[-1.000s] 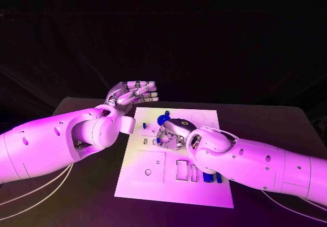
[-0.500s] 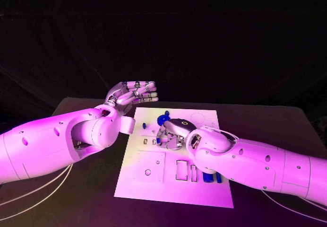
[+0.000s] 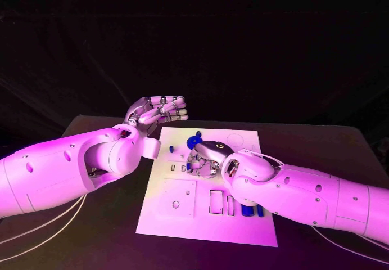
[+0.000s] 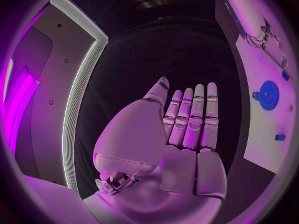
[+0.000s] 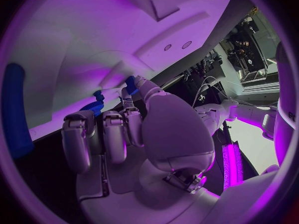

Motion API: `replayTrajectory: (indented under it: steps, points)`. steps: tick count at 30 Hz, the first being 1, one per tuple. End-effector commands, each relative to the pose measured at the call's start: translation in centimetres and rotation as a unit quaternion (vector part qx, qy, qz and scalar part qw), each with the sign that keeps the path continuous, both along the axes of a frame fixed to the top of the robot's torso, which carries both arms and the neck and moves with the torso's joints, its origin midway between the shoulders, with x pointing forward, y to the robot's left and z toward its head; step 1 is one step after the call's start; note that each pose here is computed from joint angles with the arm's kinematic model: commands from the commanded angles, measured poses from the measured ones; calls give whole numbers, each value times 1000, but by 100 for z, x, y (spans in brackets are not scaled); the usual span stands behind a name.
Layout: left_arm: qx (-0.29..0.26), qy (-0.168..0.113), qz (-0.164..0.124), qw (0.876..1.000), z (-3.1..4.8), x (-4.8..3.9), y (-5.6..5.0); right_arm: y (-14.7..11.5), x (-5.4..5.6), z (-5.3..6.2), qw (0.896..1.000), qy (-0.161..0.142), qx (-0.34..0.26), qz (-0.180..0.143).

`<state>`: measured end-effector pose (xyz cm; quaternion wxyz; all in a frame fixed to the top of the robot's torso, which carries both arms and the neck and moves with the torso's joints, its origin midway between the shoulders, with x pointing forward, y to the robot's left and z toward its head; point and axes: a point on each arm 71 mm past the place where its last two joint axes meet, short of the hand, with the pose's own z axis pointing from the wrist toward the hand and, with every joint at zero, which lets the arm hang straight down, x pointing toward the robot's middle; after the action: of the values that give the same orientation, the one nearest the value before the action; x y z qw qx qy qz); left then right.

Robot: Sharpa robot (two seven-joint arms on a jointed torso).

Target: Assemble the parts on the task board

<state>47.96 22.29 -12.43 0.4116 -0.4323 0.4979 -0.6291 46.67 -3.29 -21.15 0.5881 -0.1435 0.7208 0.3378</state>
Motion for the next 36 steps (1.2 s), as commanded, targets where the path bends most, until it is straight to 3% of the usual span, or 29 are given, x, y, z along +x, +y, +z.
replayTrajectory:
  steps: [1, 28, 36]
  points:
    - [-4, -2, -9, 1000, 10, -4, -18, -45, 5, -102, 999, 16, -34, -9]
    - [-4, -2, -9, 1000, 8, -2, -15, -43, 1, -66, 1000, 4, -11, -10]
    - [-3, -1, -8, 1000, 7, 0, -7, -64, -50, -33, 1000, 1, -5, -10]
